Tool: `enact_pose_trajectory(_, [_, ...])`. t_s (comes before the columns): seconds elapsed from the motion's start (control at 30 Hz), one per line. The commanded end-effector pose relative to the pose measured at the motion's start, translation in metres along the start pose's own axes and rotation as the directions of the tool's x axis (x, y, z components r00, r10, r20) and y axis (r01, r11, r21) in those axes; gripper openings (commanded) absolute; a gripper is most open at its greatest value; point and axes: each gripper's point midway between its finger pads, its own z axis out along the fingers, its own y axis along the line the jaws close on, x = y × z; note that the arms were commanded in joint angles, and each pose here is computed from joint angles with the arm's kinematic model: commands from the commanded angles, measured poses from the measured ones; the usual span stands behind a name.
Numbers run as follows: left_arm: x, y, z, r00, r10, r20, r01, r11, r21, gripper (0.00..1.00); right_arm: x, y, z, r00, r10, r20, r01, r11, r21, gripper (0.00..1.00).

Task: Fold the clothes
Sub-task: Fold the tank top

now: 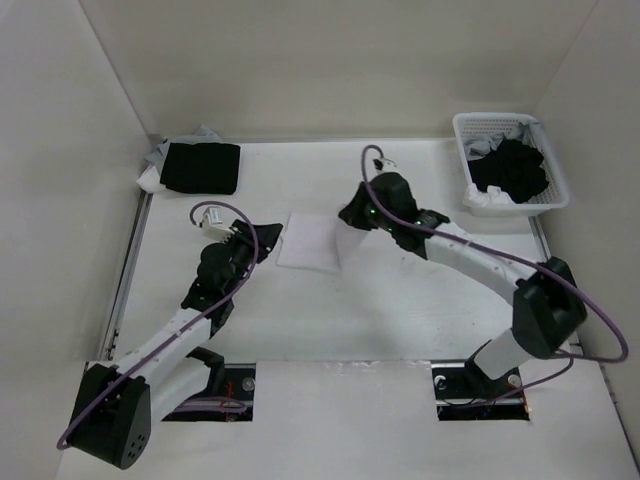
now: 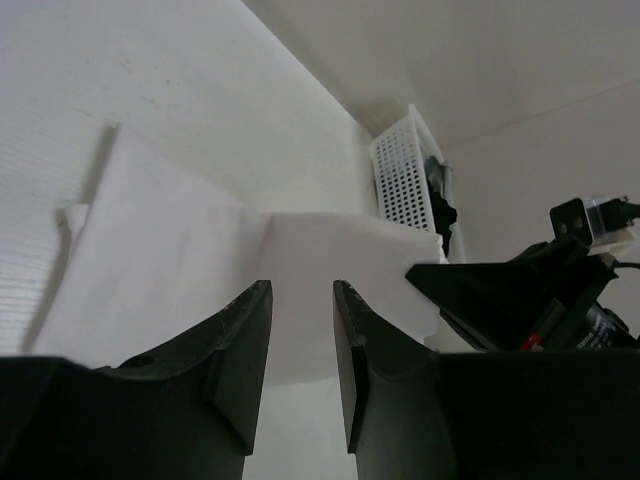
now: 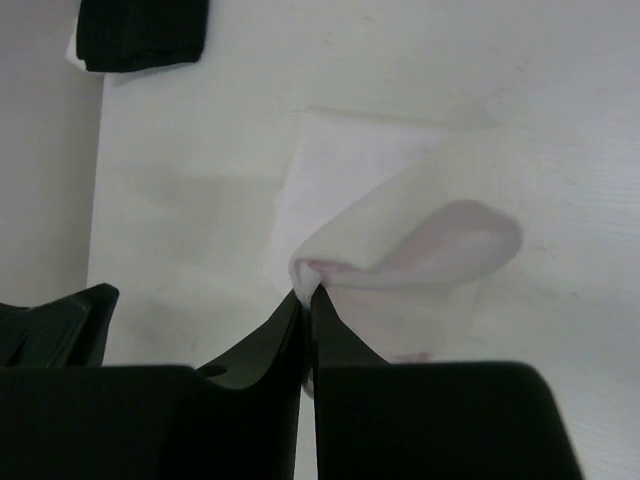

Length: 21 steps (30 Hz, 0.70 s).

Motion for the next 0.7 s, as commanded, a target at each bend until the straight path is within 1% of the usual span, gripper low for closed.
enact_pose_trajectory(0.0, [-0.012, -0.011, -0.008, 1.000, -0.021, 0.022, 0.020, 0.998, 0.051, 0.29, 0.013, 0.009, 0.023, 0.992, -0.104, -0.068, 0.112, 0.986, 0.120, 0.08])
enact_pose_trajectory(0.13, [-0.020, -0.010, -0.015, 0.999, -0.035, 0.034, 0.033, 0.998, 0.062, 0.29, 0.032, 0.036, 0.066, 0.980, -0.135, -0.145, 0.156, 0.978, 0.142, 0.10])
enact_pose_trajectory(0.17, [-0.021, -0.008, -0.016, 0.999, -0.038, 0.033, 0.036, 0.998, 0.061, 0.29, 0.035, 0.038, 0.074, 0.979, -0.137, -0.154, 0.160, 0.975, 0.153, 0.12])
enact_pose_trajectory(0.2, [-0.022, -0.007, -0.018, 0.999, -0.043, 0.033, 0.041, 0.997, 0.061, 0.29, 0.043, 0.043, 0.087, 0.977, -0.133, -0.167, 0.160, 0.974, 0.162, 0.17])
enact_pose_trajectory(0.27, [-0.024, -0.003, -0.020, 0.998, -0.053, 0.030, 0.052, 0.997, 0.060, 0.29, 0.053, 0.045, 0.103, 0.975, -0.127, -0.185, 0.159, 0.972, 0.173, 0.20])
enact_pose_trajectory(0.3, [-0.025, 0.000, -0.022, 0.997, -0.063, 0.032, 0.062, 0.996, 0.058, 0.29, 0.061, 0.049, 0.110, 0.973, -0.120, -0.198, 0.154, 0.973, 0.169, 0.23])
enact_pose_trajectory(0.33, [-0.028, 0.003, -0.024, 0.997, -0.074, 0.038, 0.071, 0.996, 0.055, 0.30, 0.068, 0.055, 0.115, 0.972, -0.116, -0.206, 0.150, 0.976, 0.158, 0.26])
enact_pose_trajectory(0.37, [-0.031, 0.005, -0.027, 0.996, -0.079, 0.046, 0.076, 0.996, 0.056, 0.30, 0.074, 0.064, 0.118, 0.970, -0.112, -0.214, 0.143, 0.980, 0.136, 0.26])
enact_pose_trajectory(0.47, [-0.040, 0.013, -0.030, 0.993, -0.089, 0.073, 0.086, 0.995, 0.041, 0.30, 0.083, 0.096, 0.117, 0.967, -0.107, -0.233, 0.122, 0.991, 0.051, 0.30])
enact_pose_trajectory(0.53, [-0.041, 0.014, -0.029, 0.994, -0.087, 0.072, 0.085, 0.996, 0.036, 0.30, 0.076, 0.114, 0.107, 0.970, -0.106, -0.218, 0.107, 0.994, -0.006, 0.33])
enact_pose_trajectory(0.6, [-0.039, 0.014, -0.025, 0.995, -0.075, 0.066, 0.073, 0.997, 0.030, 0.30, 0.063, 0.119, 0.092, 0.979, -0.105, -0.174, 0.101, 0.994, -0.031, 0.35])
enact_pose_trajectory(0.67, [-0.032, 0.015, -0.018, 0.997, -0.058, 0.044, 0.058, 0.998, 0.016, 0.30, 0.054, 0.112, 0.076, 0.986, -0.110, -0.127, 0.106, 0.994, -0.039, 0.40])
